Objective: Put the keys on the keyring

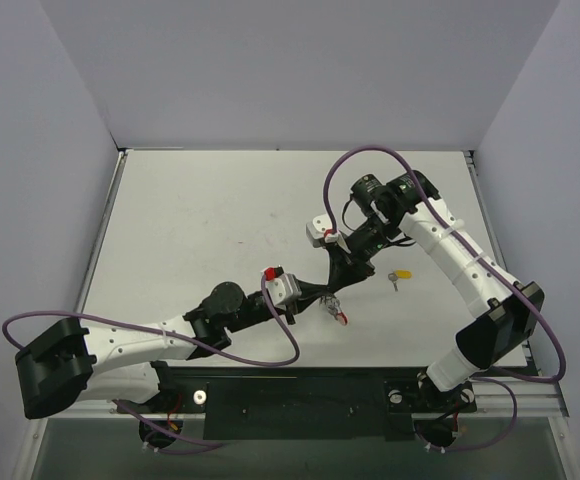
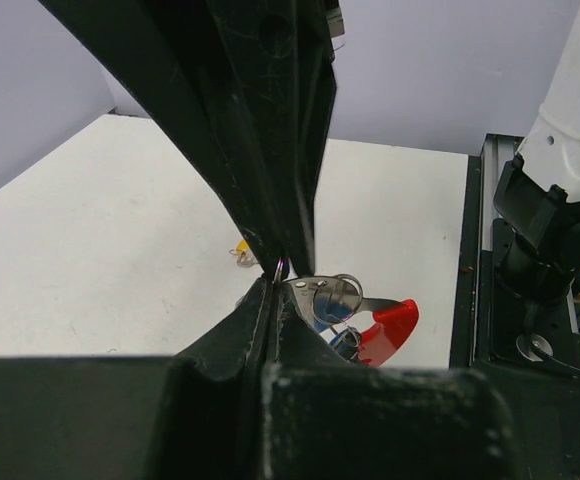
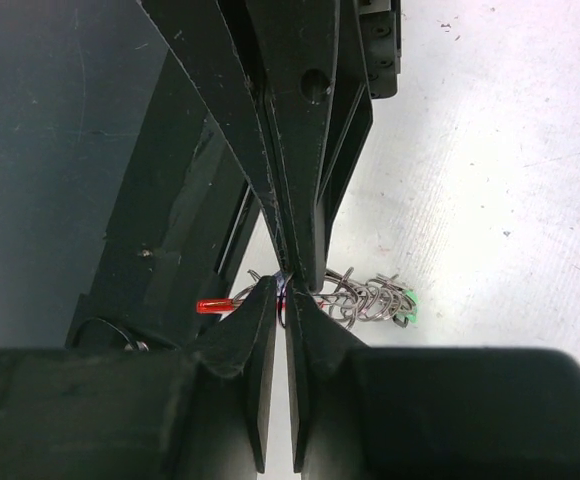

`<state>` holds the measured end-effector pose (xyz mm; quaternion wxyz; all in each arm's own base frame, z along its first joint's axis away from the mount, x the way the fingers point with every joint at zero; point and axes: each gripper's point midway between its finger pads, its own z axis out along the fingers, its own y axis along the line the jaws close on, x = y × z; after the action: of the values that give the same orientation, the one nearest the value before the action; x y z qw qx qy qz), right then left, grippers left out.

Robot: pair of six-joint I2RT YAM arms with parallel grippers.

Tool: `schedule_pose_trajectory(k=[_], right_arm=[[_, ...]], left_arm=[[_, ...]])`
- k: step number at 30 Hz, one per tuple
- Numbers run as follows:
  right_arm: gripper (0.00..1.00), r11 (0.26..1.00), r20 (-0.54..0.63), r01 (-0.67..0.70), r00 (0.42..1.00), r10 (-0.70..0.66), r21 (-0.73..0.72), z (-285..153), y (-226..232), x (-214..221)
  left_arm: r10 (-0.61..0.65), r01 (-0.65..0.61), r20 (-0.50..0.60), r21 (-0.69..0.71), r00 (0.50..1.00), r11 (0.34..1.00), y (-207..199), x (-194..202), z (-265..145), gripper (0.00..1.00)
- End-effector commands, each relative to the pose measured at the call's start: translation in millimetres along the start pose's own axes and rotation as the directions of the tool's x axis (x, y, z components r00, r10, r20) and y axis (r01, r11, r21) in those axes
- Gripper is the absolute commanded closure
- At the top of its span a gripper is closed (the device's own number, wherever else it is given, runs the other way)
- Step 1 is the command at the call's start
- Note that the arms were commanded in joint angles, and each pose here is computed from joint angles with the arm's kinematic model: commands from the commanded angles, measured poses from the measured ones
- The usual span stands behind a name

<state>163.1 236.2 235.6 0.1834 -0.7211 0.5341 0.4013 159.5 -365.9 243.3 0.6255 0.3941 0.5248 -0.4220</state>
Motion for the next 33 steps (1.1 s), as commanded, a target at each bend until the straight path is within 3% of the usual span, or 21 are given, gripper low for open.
schedule_pose_trajectory(k=[1,5,10,33], right_arm=[[0.87,0.998,0.055,-0.056,0.997,0.056,-0.001,-5,15,-10],[0.72,0.997,0.063,-0.081,0.995,0.079,0.018,-7,12,-9],[0.64,0.995,0.074,-0.096,0.993,0.093,0.037,-9,10,-5],[0.74,1.0,0.11,-0.016,0.994,0.016,-0.003,1,14,-2]], left_arm=[[-0.011,0.014,0.118,-0.025,0.993,1.0,3,-40,0,1.0],[-0.055,0.06,0.124,-0.034,0.991,0.998,3,-41,-5,1.0],[-0.082,0.085,0.153,-0.009,0.985,0.996,-2,-46,-10,1.0],[-0.181,0.182,0.216,0.014,0.959,0.983,-6,-51,-13,1.0]])
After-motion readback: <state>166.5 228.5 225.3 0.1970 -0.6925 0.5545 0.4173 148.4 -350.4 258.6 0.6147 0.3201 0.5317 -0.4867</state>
